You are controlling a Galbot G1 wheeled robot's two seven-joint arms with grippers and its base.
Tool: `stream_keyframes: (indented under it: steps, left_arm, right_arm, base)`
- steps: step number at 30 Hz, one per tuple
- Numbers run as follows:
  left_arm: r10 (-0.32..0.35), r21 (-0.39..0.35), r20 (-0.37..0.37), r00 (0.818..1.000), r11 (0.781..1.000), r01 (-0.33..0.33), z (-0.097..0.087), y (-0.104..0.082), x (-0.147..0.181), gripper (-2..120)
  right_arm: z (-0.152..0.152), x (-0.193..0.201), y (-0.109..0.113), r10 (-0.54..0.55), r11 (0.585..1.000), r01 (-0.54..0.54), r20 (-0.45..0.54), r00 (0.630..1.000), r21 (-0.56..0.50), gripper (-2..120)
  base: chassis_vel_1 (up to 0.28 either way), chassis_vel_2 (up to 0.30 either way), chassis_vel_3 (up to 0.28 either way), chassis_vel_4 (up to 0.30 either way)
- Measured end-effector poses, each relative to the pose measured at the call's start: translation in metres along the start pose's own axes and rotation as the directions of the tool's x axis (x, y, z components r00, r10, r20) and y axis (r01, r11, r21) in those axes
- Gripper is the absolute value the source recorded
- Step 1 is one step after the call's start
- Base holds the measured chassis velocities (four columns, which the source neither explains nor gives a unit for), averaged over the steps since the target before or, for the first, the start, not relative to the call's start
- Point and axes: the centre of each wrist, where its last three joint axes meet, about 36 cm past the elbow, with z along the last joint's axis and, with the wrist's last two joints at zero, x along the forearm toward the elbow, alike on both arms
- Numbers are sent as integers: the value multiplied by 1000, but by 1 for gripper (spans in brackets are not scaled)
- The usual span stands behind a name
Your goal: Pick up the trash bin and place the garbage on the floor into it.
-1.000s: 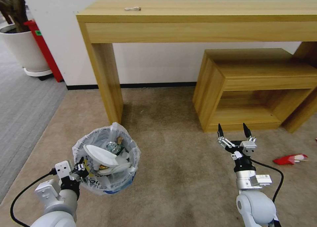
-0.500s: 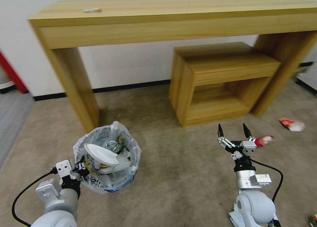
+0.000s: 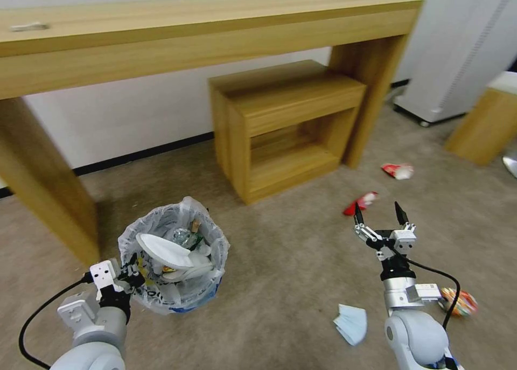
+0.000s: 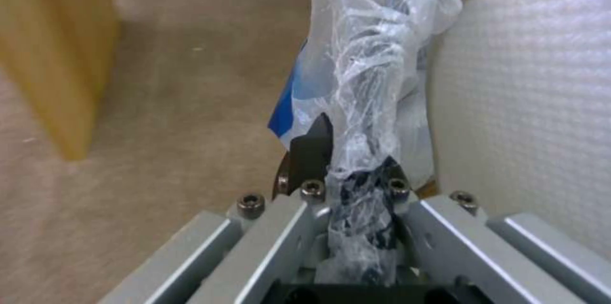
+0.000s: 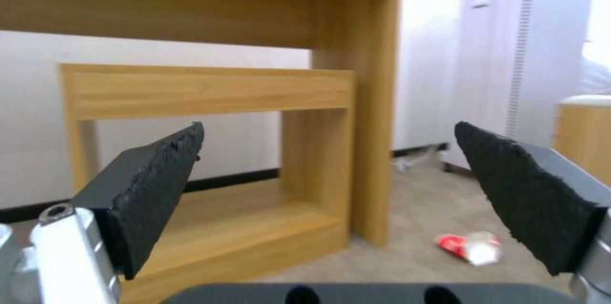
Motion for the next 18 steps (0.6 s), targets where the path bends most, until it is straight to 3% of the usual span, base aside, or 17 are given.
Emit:
stream_keyframes:
  steps: [18]
  left_arm:
    - [-6, -9, -6, 1000, 1000, 6, 3, 5, -7, 1]
  right_arm:
    - [6, -3, 7, -8, 1000, 8, -7, 1000, -6, 100]
  base:
    - [-126, -121, -128, -127]
